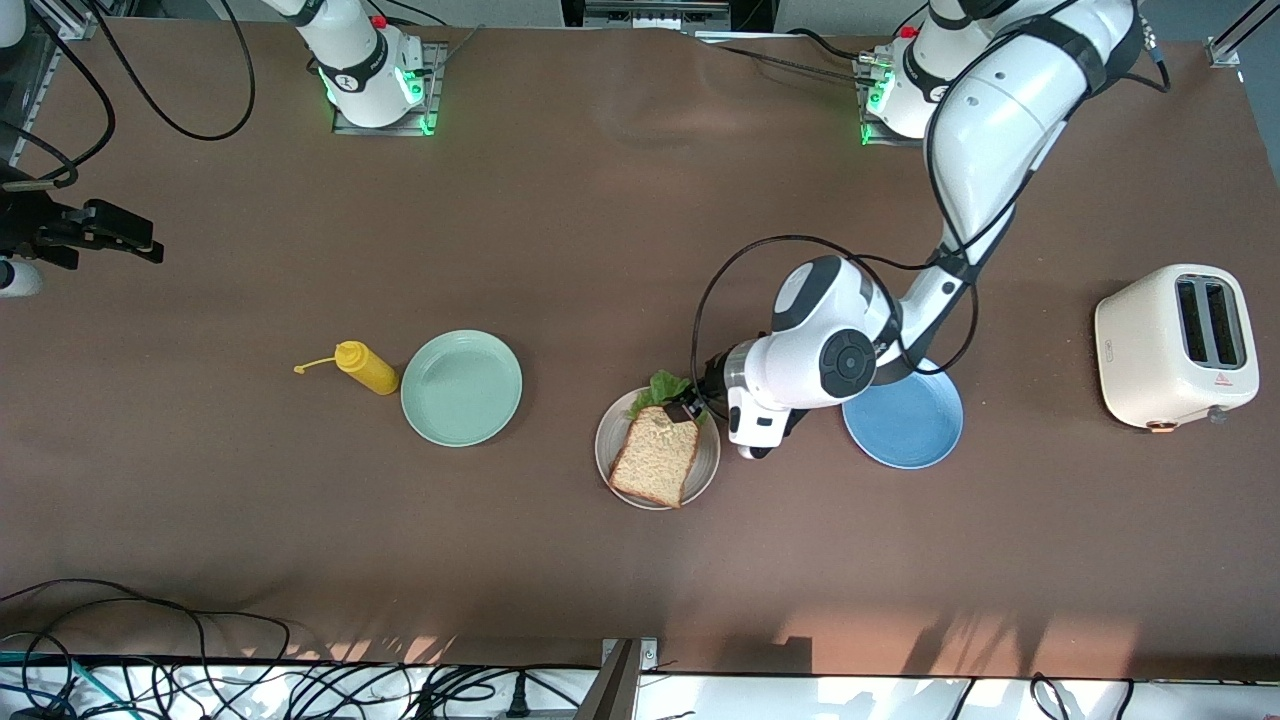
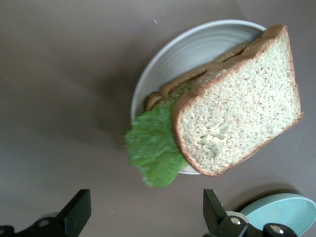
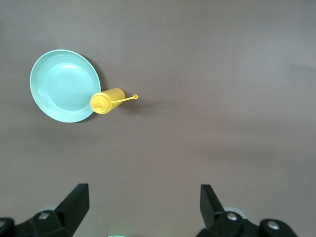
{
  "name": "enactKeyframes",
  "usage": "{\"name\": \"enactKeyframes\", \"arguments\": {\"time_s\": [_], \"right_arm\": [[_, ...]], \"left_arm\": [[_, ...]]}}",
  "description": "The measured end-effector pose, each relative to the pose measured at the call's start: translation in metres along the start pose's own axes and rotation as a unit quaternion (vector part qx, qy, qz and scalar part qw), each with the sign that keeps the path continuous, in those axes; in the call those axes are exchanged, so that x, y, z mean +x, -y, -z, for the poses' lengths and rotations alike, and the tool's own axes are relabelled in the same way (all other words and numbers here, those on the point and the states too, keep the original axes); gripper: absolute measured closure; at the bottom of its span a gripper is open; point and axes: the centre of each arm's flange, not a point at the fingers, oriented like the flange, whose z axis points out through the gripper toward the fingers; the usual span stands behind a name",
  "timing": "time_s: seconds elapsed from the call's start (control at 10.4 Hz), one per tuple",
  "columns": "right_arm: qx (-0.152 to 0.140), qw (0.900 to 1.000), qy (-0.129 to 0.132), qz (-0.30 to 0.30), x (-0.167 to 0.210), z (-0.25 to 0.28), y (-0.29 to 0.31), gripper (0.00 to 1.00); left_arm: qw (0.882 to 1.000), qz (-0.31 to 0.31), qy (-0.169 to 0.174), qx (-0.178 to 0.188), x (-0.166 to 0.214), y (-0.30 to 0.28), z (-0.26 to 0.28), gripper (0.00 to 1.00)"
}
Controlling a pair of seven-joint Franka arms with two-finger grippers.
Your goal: Make sandwich on beige plate with both arms
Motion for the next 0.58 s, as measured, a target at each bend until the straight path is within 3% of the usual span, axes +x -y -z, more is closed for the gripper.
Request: {"name": "enactKeyframes", "arguments": {"time_s": [0.29,0.58], "right_arm": [[0.000,1.000,0.000,0.000,0.000,0.000,0.000,0.00],[0.000,1.000,0.000,0.000,0.000,0.000,0.000,0.00]], "left_arm": [[0.998,-0.053,-0.025,0.018,0.013,0.023,0.102,0.00],[0.990,-0.127,-0.046,0.048,0.041,0.083,0.220,0.00]]}}
